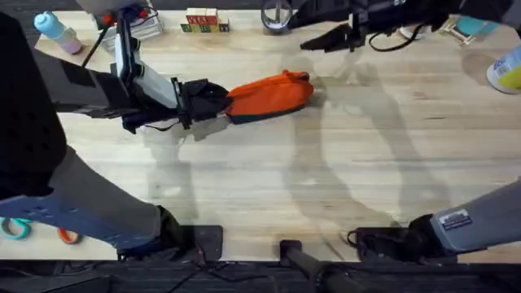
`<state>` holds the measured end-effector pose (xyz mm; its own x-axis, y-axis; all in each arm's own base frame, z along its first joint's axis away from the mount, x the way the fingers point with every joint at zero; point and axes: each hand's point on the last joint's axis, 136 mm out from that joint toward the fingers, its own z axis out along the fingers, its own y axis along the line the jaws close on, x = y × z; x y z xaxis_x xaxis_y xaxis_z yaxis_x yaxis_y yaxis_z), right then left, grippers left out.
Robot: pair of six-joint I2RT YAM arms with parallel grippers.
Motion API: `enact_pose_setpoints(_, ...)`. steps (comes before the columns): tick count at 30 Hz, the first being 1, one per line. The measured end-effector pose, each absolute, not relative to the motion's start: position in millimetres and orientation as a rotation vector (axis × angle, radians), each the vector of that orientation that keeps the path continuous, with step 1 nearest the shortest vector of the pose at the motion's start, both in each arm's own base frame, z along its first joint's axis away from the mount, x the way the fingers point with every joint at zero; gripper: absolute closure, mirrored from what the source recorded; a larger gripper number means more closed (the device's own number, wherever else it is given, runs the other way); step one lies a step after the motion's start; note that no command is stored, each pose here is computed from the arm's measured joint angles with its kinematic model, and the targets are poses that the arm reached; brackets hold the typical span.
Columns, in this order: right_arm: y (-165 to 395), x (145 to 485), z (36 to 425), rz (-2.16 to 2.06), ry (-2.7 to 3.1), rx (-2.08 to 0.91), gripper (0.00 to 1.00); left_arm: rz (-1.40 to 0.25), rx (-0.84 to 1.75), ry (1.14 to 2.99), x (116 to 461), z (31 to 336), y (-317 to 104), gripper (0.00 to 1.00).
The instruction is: Unzip the bag, pick up the pens from the table one at a time and place them inside, then zip the bag closed.
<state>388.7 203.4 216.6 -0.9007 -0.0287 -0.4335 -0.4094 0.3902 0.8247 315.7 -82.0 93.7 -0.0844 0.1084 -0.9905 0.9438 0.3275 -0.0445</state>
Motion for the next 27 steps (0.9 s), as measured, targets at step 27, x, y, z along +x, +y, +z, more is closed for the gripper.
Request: enact_pose_setpoints(27, 176.6, 381.3, 249.9, 1.131, 2.329, -0.346, 0.006, -0.946, 1.013, 1.484, 315.8, 93.7, -81.9, 0.959)
